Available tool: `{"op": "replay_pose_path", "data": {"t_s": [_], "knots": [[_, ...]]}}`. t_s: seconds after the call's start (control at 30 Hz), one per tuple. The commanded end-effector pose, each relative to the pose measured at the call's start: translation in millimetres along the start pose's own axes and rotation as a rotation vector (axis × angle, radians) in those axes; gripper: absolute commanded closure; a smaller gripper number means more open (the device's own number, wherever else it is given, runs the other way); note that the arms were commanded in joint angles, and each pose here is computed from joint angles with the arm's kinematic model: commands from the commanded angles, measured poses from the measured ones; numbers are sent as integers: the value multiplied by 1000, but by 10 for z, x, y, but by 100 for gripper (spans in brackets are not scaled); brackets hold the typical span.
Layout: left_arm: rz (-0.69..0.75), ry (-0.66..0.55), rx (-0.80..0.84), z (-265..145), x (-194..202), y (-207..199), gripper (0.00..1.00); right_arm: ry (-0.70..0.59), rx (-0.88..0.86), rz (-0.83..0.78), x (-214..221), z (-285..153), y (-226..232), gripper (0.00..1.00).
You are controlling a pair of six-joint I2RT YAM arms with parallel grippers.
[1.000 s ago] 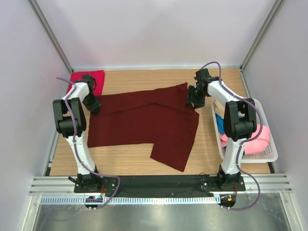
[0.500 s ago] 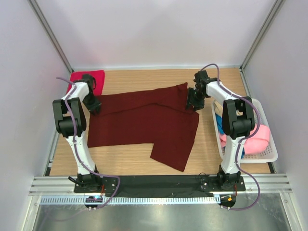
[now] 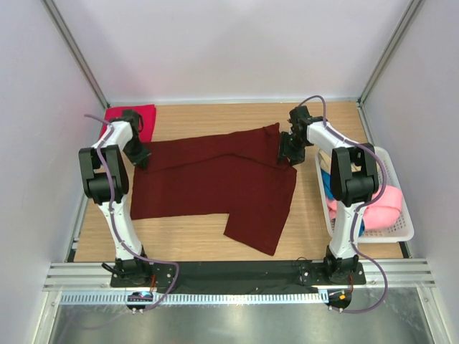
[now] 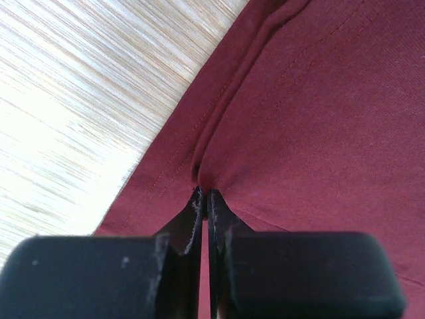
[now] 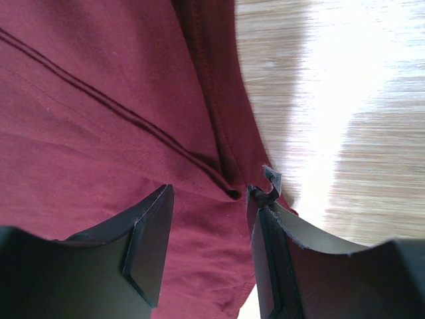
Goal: Fold and stack the t-shirts
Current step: Flatten the tshirt out
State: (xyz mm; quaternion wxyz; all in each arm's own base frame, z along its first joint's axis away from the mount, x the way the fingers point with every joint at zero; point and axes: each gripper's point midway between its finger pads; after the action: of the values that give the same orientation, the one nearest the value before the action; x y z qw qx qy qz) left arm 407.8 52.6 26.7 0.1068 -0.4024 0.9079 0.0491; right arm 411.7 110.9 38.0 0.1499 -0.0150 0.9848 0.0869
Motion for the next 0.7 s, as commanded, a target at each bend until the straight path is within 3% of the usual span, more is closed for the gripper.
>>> {"op": "replay_pose_path", "data": {"t_s": [0.0,0.23,0.33,0.4,0.57,0.67], "knots": [[-11,-21,16,-132,-117,-32,98,-6,23,-14,-57,7,-57,45],[-15,-18,34,-187,-137,-75,91,4,10,-13,-51,76,-35,49],[-15,-16,43,-196,-143,-97,100,-10,-3,-4,-66,63,-15,61],[-20,-18,40,-211,-154,-88,100,-25,3,-1,-103,29,-11,68],[-20,-18,42,-220,-152,-88,100,-70,26,-5,-256,-110,-27,69],[-22,-18,52,-219,-153,-117,100,-44,24,-7,-218,-63,-30,55]]}}
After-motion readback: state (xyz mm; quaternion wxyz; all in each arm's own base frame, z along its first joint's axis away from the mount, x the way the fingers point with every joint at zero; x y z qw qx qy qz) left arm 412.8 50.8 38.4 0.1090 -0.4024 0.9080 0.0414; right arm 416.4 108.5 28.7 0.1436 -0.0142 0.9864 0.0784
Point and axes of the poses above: each gripper's point midway between its finger pads, its own z axis out along the fingers, its own y axis along the line the jaws close on, x = y × z, and after that the axes turned 9 degrees about -z, right-handed
